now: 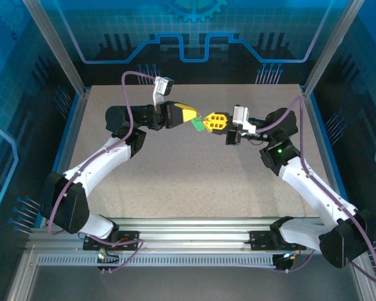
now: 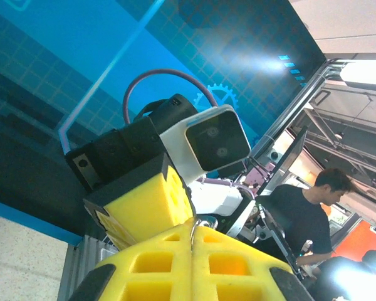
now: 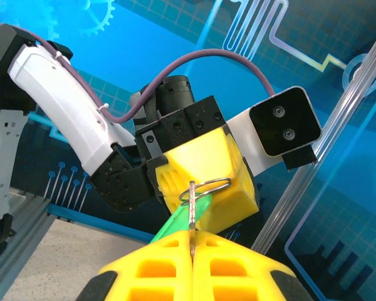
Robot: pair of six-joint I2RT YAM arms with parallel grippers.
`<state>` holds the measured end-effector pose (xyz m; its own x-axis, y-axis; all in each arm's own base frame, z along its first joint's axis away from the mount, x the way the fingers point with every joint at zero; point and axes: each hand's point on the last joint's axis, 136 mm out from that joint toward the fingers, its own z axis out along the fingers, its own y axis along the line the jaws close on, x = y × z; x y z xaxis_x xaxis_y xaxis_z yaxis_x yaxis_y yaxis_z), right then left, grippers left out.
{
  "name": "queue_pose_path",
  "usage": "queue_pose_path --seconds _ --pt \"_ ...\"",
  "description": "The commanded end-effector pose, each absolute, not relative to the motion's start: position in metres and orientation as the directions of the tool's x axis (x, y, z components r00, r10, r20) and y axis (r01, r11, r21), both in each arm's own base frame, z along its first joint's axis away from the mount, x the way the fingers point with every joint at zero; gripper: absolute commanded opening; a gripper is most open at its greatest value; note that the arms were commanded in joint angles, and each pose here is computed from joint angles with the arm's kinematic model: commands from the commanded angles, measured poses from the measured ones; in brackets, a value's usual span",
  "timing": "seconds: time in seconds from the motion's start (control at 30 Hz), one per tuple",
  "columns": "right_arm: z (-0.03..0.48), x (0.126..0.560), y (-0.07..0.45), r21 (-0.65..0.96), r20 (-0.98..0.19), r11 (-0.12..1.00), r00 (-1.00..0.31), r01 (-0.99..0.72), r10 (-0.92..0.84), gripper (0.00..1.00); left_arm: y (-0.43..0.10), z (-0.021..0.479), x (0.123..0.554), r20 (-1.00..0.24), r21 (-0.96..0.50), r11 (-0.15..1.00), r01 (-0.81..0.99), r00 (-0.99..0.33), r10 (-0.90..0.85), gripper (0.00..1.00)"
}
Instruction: Remove the keys from the keyring
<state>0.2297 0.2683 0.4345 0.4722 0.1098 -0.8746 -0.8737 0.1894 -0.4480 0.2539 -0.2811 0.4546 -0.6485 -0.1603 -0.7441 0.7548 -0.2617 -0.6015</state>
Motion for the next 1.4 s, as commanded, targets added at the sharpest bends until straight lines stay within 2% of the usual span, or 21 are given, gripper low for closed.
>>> queue_pose_path --seconds 0.0,0.03,0.1,0.17,0.2,0.43,0.97,1.37 --pt "0.44 0.214 0.27 -0.517 -0.836 0.176 0.538 -0.838 0.108 0.0 -0.268 0.475 0.254 -0.769 -0.538 -0.231 0.811 -0.584 -0.26 0.0" --pt "0.441 0.215 0.27 -0.514 -0.838 0.178 0.536 -0.839 0.104 0.0 -0.267 0.475 0.253 -0.771 -0.534 -0.231 0.813 -0.581 -0.261 0.0" --pt "0.444 0.218 0.27 -0.51 -0.84 0.179 0.532 -0.841 0.107 0.0 -0.266 0.473 0.252 -0.773 -0.533 -0.226 0.815 -0.578 -0.261 0.21" --pt "0.448 0.22 0.268 -0.506 -0.841 0.181 0.529 -0.843 0.115 0.0 -0.265 0.47 0.252 -0.776 -0.531 -0.219 0.819 -0.573 -0.264 0.33" --pt "0.449 0.221 0.267 -0.5 -0.844 0.178 0.523 -0.848 0.117 0.0 -0.264 0.468 0.251 -0.778 -0.528 -0.213 0.822 -0.569 -0.266 0.34" --pt "0.452 0.225 0.266 -0.461 -0.872 0.138 0.477 -0.876 0.114 0.0 -0.249 0.463 0.257 -0.784 -0.528 -0.14 0.838 -0.544 -0.3 0.38" --pt "0.445 0.24 0.27 -0.428 -0.891 0.147 0.444 -0.892 0.093 0.0 -0.244 0.45 0.26 -0.831 -0.499 0.024 0.866 -0.47 -0.298 0.5" --pt "0.441 0.251 0.273 -0.403 -0.905 0.129 0.415 -0.906 0.09 0.0 -0.246 0.449 0.27 -0.839 -0.495 0.059 0.867 -0.46 -0.29 0.52"
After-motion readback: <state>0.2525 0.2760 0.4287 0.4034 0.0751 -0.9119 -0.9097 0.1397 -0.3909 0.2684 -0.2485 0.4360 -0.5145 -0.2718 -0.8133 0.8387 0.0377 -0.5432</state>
